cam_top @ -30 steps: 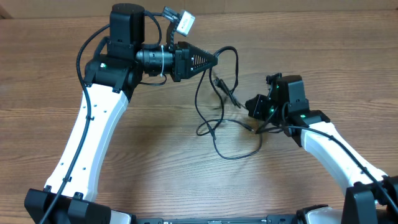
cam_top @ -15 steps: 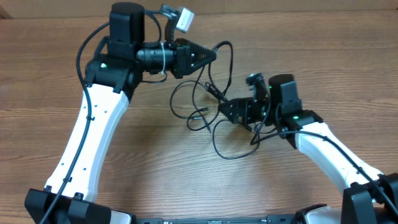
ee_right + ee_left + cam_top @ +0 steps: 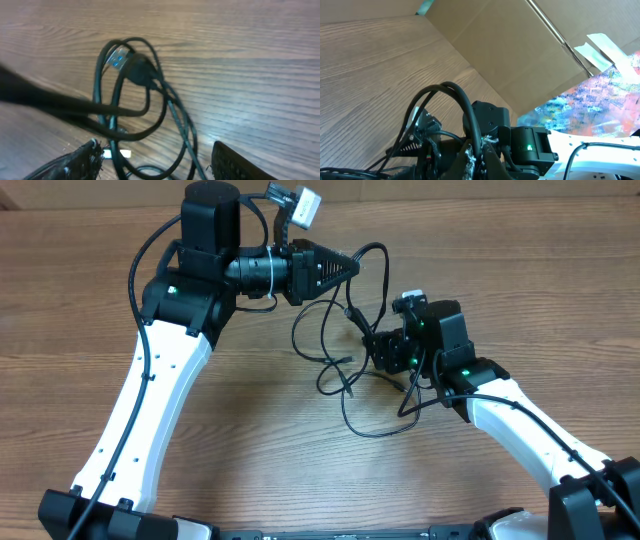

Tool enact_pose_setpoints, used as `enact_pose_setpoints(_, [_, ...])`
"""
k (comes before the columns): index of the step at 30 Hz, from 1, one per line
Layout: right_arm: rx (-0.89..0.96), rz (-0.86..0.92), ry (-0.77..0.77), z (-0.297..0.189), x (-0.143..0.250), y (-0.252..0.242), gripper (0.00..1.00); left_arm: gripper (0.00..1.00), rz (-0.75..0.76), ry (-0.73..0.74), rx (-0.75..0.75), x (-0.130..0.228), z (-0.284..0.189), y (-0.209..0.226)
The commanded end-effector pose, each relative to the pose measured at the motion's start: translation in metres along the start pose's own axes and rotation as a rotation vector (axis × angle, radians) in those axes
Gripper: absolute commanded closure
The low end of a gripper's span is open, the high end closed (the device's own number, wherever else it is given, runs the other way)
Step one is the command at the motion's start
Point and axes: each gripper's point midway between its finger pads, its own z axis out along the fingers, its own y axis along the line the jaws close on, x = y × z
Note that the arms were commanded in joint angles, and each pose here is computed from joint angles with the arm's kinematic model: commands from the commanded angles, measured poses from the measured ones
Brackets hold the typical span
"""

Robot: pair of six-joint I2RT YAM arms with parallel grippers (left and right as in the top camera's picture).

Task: Untangle cables
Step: 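Lift the cables and pull grippers apart to spread the tangle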

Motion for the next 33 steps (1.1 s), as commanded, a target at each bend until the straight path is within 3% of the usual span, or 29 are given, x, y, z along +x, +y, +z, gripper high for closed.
enact_pose_setpoints(1, [0.012,-0.018,-0.032,0.002,-0.011,0.0,0.34,0.96,0.03,-0.019,0.035,-0.008,-0.008,-0.022])
enact_pose_setpoints(6, [-0.087,-0.022,-0.019,0.009,-0.008,0.015,0.35,0.96,0.02,-0.039,0.043,-0.014,-0.009,-0.027])
enact_pose_setpoints(8, [-0.09,-0.019,-0.008,0.012,-0.005,0.015,0.39,0.96,0.025,-0.048,0.047,-0.017,-0.01,-0.028])
enact_pose_setpoints(10, [-0.085,-0.013,0.013,0.018,0.001,0.012,0.57,0.96,0.024,-0.055,0.045,-0.019,-0.01,-0.028])
enact_pose_setpoints(12, [-0.083,-0.004,0.026,0.019,0.005,0.011,0.89,0.96,0.02,-0.058,0.031,-0.019,-0.01,-0.026])
enact_pose_setpoints(13, [-0.081,0.006,0.03,0.019,0.006,0.011,0.96,0.96,0.012,-0.065,0.006,-0.02,-0.01,-0.021])
enact_pose_setpoints(17, [-0.07,0.091,0.078,0.019,0.017,0.008,0.96,0.96,-0.02,-0.109,-0.248,-0.02,-0.017,0.026])
enact_pose_setpoints(21, [-0.159,0.105,0.178,0.012,0.038,0.024,0.96,0.96,-0.137,-0.165,-0.733,-0.008,-0.062,0.106])
enact_pose_setpoints(24, [-0.33,0.063,0.216,-0.006,0.038,0.051,0.96,0.96,-0.211,-0.187,-1.084,0.009,-0.11,0.149])
enact_pose_setpoints(28, [-0.495,0.066,0.173,-0.04,0.009,0.075,0.96,0.96,-0.255,-0.13,-1.29,0.033,-0.14,0.173])
enact_pose_setpoints(33, [-0.497,0.043,0.029,-0.081,-0.042,0.07,0.96,0.96,-0.317,-0.045,-1.37,0.056,-0.153,0.191])
